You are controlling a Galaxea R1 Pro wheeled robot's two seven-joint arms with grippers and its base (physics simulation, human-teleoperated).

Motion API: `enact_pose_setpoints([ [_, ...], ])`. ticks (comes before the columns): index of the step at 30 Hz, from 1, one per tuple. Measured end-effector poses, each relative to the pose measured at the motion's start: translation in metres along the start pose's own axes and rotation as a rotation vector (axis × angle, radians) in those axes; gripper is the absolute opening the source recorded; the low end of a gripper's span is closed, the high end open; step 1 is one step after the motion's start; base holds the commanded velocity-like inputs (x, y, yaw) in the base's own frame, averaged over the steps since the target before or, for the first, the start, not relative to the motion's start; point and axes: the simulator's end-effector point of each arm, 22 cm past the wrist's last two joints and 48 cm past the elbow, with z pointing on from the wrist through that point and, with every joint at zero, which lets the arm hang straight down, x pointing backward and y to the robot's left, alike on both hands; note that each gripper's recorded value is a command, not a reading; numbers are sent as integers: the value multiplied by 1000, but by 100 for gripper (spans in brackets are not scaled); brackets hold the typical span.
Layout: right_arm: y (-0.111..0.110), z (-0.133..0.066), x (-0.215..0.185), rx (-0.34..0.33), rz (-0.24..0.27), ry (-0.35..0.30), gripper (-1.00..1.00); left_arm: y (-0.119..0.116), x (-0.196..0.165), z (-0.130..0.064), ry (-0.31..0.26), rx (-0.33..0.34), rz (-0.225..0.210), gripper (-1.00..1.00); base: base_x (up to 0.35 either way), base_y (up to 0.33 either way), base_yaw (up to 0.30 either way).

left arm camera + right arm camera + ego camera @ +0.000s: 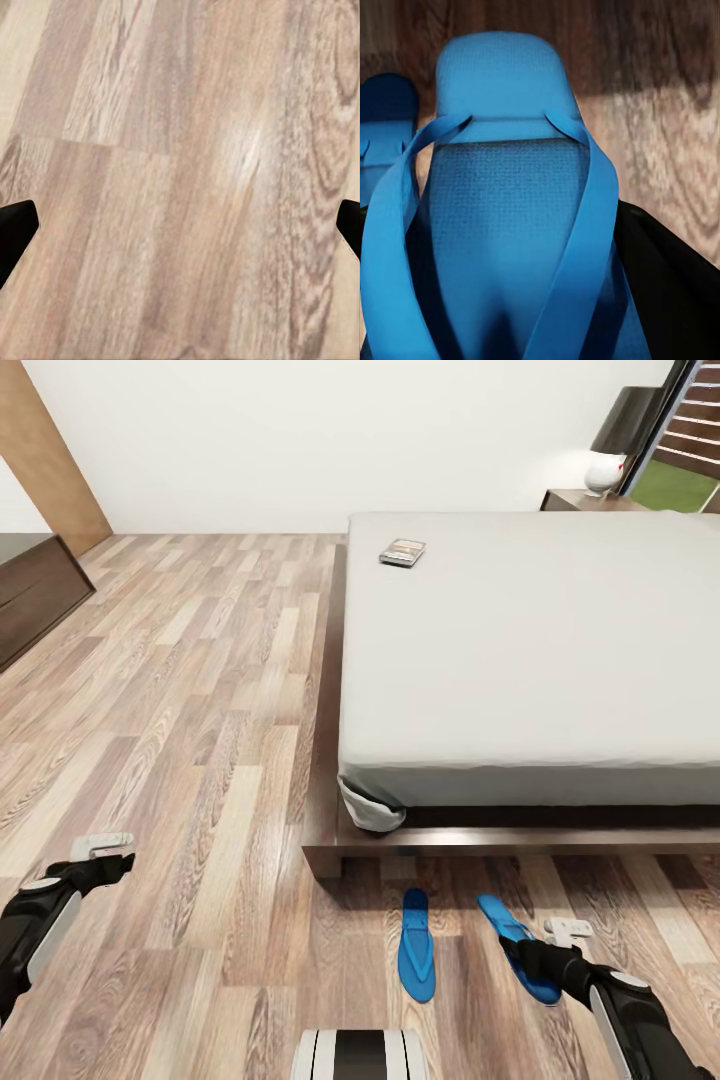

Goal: In the bedroom, move the book from the bed onto either nightstand, and place the two sandals side by side next to the bed.

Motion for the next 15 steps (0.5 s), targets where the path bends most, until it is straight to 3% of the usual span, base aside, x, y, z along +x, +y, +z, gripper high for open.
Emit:
enact_pose_setpoints([
  [8,-12,4,-19,71,-2,-26,-100,3,-6,-2,-10,-7,-1,100,0,0,0],
  [15,-1,7,-26,65,-23,-30,-100,5,-10,-4,-14,-8,-4,100,0,0,0],
])
